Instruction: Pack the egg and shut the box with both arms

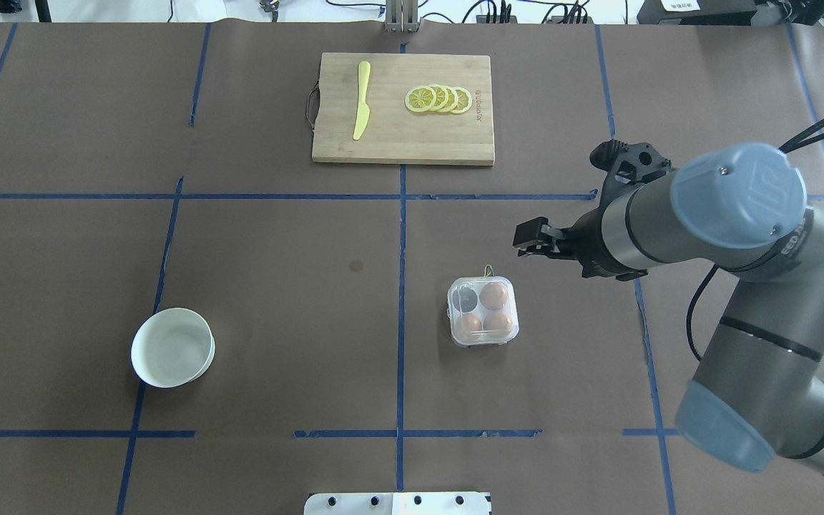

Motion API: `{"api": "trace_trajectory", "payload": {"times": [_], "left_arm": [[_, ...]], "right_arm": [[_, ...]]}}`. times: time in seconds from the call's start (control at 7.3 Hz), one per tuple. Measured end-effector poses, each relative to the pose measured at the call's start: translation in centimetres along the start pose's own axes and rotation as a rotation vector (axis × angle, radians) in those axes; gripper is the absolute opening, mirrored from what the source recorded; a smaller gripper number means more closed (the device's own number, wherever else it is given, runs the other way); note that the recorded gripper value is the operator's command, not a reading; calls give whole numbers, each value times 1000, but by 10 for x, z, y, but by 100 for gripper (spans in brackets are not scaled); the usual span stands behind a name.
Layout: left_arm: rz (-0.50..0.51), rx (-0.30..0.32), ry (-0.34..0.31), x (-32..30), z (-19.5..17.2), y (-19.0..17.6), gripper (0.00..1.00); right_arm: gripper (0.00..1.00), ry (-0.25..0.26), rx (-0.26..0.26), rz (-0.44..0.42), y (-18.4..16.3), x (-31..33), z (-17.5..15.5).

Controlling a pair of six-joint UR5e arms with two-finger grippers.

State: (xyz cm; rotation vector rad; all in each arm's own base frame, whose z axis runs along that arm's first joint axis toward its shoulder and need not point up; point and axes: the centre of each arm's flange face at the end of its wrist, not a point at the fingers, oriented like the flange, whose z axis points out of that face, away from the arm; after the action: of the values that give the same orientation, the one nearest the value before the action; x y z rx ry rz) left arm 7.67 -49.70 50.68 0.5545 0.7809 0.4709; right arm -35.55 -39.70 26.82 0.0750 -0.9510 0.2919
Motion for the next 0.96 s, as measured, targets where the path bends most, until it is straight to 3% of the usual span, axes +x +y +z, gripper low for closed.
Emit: {"api": "trace_trajectory", "payload": {"times": [0.27, 0.68, 0.96], "left_arm": [[4, -53, -14, -48, 6, 44, 100], [-82, -128, -62, -93, 20, 116, 100], [-82, -126, -97, -99, 19, 124, 100]], "right_arm": [[100, 64, -9, -91, -52, 66, -10], [100, 163, -47, -231, -123, 194, -25], [100, 177, -103, -320, -156, 287, -40]]}}
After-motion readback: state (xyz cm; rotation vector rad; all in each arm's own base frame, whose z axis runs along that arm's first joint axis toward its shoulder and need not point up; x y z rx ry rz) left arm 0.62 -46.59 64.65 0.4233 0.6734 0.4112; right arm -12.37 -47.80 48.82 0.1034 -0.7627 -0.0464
